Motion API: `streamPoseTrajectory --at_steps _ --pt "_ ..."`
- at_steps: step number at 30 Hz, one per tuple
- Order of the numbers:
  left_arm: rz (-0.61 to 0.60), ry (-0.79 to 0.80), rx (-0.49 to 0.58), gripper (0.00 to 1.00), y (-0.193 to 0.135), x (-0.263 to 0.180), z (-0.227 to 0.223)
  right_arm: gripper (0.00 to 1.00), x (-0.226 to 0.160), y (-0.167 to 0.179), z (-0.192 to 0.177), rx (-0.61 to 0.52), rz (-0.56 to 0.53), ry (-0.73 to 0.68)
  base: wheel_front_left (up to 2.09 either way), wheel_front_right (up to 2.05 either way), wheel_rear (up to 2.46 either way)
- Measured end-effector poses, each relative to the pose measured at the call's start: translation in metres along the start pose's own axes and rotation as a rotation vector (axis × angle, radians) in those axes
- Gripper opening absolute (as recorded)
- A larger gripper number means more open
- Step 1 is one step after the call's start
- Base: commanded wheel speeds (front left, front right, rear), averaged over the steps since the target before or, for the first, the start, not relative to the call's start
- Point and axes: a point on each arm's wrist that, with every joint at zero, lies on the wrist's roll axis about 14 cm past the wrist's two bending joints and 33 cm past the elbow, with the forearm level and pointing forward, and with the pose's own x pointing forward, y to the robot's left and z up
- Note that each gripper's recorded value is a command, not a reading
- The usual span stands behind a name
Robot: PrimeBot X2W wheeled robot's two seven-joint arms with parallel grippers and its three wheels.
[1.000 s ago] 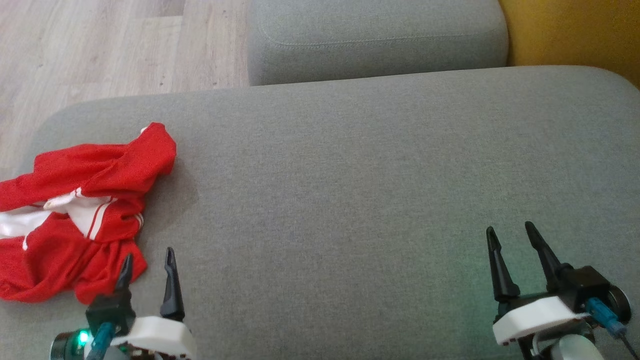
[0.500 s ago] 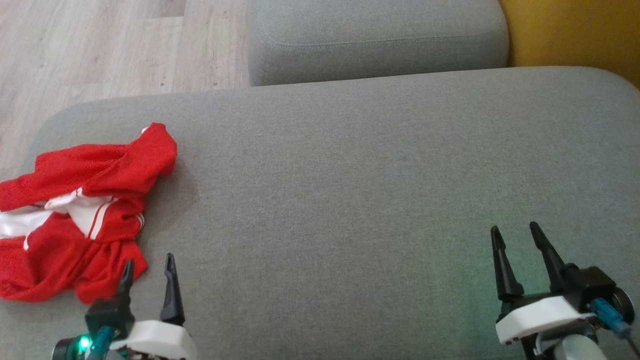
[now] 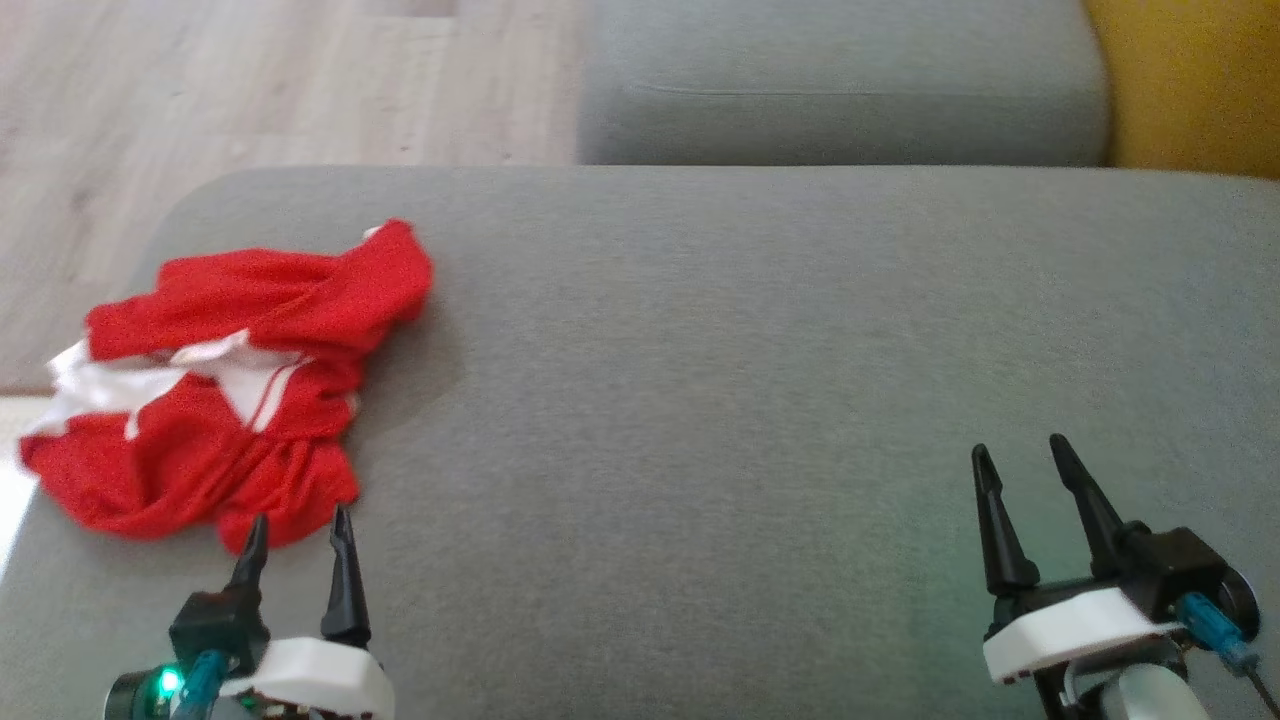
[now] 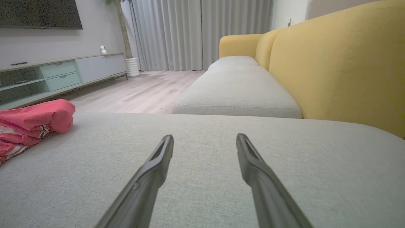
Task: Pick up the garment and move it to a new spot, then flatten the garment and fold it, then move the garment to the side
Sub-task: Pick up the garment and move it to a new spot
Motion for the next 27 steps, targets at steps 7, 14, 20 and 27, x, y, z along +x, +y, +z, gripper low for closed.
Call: streamPoseTrajectory --at_steps 7,14,20,27 --pt "0.122 -0.032 -0.012 1.0 0.037 -0.021 0.008 1.0 0.023 0.043 0.0 -0.006 0.14 0.004 0.0 0.0 0.0" --pt "0.218 -0.04 -0.019 1.0 0.064 -0.042 0.008 1.0 0.036 0.08 0.0 -0.005 0.251 0.006 0.0 0.0 0.0" --pt "0.239 -0.047 -0.02 1.0 0.07 -0.046 0.01 1.0 0.038 0.091 -0.001 -0.003 0.281 0.009 0.0 0.0 0.0" --pt "0.227 -0.027 -0.043 1.0 0.067 -0.039 0.006 1.0 0.041 0.093 -0.002 0.008 0.292 0.007 0.0 0.0 0.0"
